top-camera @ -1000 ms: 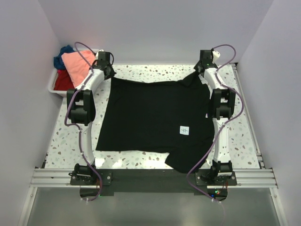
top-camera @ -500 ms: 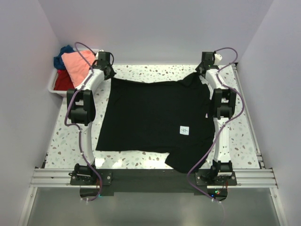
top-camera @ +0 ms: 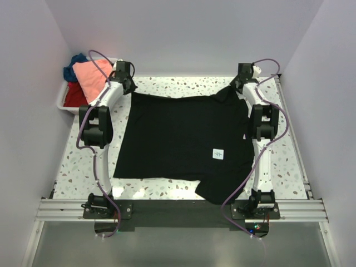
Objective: Fold and stack the t-shirts
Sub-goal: Fold the tshirt
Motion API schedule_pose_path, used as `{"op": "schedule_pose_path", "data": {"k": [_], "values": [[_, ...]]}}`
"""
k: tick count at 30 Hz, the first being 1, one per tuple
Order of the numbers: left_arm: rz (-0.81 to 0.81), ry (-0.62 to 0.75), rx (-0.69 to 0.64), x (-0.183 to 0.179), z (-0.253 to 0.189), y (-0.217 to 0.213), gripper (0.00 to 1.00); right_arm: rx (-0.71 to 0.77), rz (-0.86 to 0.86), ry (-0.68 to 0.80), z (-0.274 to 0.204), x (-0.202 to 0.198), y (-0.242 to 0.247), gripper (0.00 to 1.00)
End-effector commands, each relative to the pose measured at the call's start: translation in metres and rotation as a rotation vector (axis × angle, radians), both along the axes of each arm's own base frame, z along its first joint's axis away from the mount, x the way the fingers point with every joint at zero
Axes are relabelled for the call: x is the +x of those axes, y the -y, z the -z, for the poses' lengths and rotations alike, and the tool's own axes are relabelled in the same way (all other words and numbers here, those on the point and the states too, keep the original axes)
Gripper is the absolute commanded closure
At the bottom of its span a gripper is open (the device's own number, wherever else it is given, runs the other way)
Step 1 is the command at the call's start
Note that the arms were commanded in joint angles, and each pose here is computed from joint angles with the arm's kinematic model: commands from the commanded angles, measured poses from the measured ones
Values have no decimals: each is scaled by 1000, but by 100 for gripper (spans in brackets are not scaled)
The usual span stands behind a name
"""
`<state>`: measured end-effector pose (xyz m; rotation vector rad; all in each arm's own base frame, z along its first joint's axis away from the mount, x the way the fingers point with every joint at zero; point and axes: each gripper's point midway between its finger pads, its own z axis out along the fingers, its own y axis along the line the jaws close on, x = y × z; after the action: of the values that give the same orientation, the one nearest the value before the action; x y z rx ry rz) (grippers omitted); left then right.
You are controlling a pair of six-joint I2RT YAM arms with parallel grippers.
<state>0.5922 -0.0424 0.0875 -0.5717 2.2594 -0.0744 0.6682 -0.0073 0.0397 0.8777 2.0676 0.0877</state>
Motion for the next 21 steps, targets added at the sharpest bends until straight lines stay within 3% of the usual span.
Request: {"op": "schedule_pose_path", "data": {"k": [1,3,8,16,21], "values": [[20,56,25,8,-24,0,100,24,14,29,-11,3,1,63],[21,55,29,8,-23,0,100,23,17,31,-13,3,1,70],[19,53,38,7,-24,-2,100,16,29,32,-16,3,4,100],[-8,74,55,6,-38,-8,100,-23,19,59,-43,-2,8,100],[-13,119,50,9,-56,-7,100,-85,-13,146,-100,-11,0,100]]}}
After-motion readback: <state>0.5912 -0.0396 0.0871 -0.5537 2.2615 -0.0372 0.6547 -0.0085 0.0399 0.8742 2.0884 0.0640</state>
